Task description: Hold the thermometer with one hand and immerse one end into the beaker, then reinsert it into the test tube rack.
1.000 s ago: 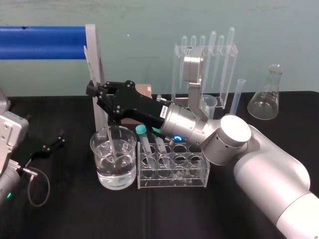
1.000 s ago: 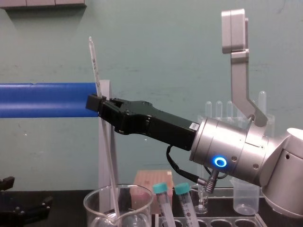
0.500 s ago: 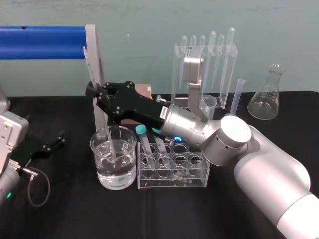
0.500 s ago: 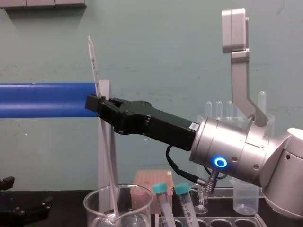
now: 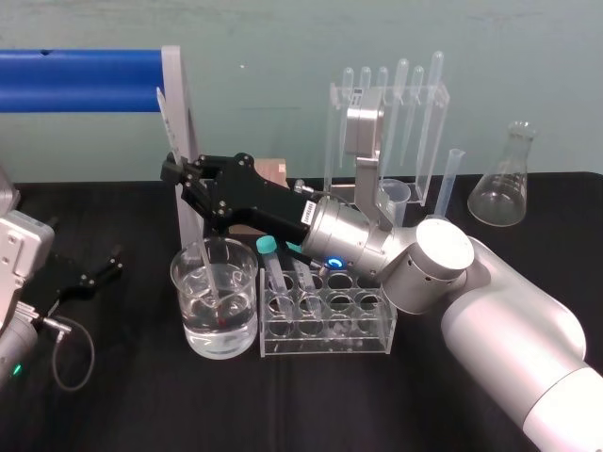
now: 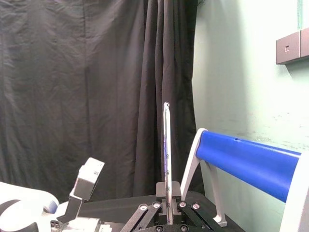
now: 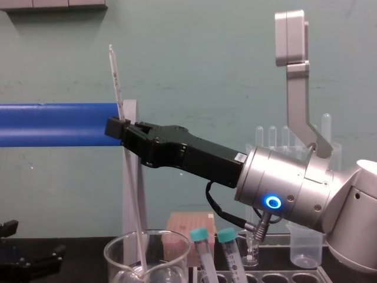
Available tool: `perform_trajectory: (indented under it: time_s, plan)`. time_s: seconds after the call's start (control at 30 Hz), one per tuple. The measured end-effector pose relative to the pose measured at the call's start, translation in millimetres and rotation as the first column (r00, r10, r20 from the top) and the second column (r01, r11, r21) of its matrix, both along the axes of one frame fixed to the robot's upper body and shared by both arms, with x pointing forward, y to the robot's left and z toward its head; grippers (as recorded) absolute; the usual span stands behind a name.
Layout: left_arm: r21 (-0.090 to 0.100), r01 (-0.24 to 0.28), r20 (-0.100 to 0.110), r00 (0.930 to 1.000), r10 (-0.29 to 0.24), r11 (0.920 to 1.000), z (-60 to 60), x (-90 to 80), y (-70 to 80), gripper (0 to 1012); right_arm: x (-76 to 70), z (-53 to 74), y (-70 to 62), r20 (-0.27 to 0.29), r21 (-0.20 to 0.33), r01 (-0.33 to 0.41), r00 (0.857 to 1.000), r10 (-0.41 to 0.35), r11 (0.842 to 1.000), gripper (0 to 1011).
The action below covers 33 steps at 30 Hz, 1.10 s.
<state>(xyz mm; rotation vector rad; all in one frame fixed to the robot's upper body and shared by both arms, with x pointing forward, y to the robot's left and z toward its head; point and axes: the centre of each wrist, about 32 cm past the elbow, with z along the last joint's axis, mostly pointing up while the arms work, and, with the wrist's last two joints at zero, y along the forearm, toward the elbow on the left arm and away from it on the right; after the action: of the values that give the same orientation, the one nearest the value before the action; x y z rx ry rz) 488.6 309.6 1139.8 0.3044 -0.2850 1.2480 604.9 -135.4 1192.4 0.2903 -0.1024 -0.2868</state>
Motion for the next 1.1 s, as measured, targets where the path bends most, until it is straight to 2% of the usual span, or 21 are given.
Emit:
perform_trajectory:
  time_s: [1.1]
  plan:
    - [0.000,0.000,0.000,1.0000,0.000,1.0000,0.0,0.0,0.0,1008,0.4,-3.7,-0.5,-0.011,-0.002,-0.006,1.000,0.006,1.000,56]
